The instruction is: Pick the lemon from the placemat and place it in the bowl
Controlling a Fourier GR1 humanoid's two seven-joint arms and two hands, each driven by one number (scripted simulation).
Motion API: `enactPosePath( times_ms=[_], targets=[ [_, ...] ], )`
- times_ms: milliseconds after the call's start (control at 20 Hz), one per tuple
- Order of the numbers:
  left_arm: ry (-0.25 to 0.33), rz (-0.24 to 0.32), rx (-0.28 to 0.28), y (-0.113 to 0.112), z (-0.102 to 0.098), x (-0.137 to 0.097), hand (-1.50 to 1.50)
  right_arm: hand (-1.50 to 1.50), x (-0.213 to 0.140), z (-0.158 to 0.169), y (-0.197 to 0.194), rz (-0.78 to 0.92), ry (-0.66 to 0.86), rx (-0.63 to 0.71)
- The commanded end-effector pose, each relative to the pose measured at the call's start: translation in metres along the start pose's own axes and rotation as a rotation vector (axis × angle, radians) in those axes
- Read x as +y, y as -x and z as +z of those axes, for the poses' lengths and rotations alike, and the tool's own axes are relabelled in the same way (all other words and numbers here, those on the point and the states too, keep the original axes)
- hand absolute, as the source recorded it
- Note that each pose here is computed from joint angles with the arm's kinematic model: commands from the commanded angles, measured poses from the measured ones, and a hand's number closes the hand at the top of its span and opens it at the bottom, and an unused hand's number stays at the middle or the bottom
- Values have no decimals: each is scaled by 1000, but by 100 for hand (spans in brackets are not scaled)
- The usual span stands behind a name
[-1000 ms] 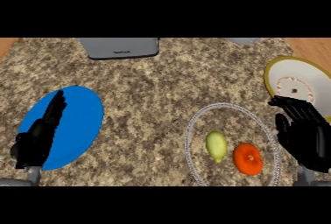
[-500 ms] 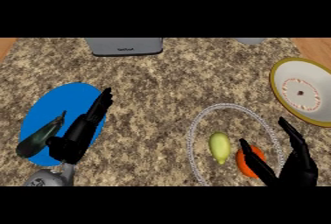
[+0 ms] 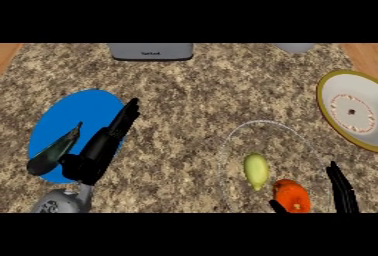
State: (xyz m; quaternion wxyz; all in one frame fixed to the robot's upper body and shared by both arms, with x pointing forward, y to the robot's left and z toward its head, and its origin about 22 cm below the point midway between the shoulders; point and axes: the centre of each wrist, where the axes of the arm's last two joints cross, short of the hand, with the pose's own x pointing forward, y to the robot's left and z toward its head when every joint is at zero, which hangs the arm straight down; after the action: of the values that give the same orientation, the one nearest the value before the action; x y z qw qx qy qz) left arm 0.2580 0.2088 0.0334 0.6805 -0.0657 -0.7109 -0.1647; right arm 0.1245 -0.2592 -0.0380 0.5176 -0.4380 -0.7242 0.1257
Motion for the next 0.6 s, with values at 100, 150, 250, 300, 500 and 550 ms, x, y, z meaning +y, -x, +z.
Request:
enactPosePath(
  times_ms=[100, 150, 250, 300, 500, 550],
  targets=[
    [23, 10, -5, -5, 1, -3, 0, -150, -26, 40, 1, 179, -346, 212],
    [16, -3, -11, -11, -7, 0, 0, -150, -30, 39, -8, 193, -372, 210],
    [26, 0, -16, -7, -4, -5, 0, -150, -32, 31, -27, 207, -424, 257],
    [31, -8, -16, -7, -2, 3, 0, -150, -33, 20, -38, 215, -421, 269],
    [26, -3, -11, -9, -12, -3, 0, -150, -31, 12, -87, 250, -512, 329],
    [39, 4, -6, -3, -11, -2, 0, -150, -32, -4, -98, 267, -501, 333]
  ],
)
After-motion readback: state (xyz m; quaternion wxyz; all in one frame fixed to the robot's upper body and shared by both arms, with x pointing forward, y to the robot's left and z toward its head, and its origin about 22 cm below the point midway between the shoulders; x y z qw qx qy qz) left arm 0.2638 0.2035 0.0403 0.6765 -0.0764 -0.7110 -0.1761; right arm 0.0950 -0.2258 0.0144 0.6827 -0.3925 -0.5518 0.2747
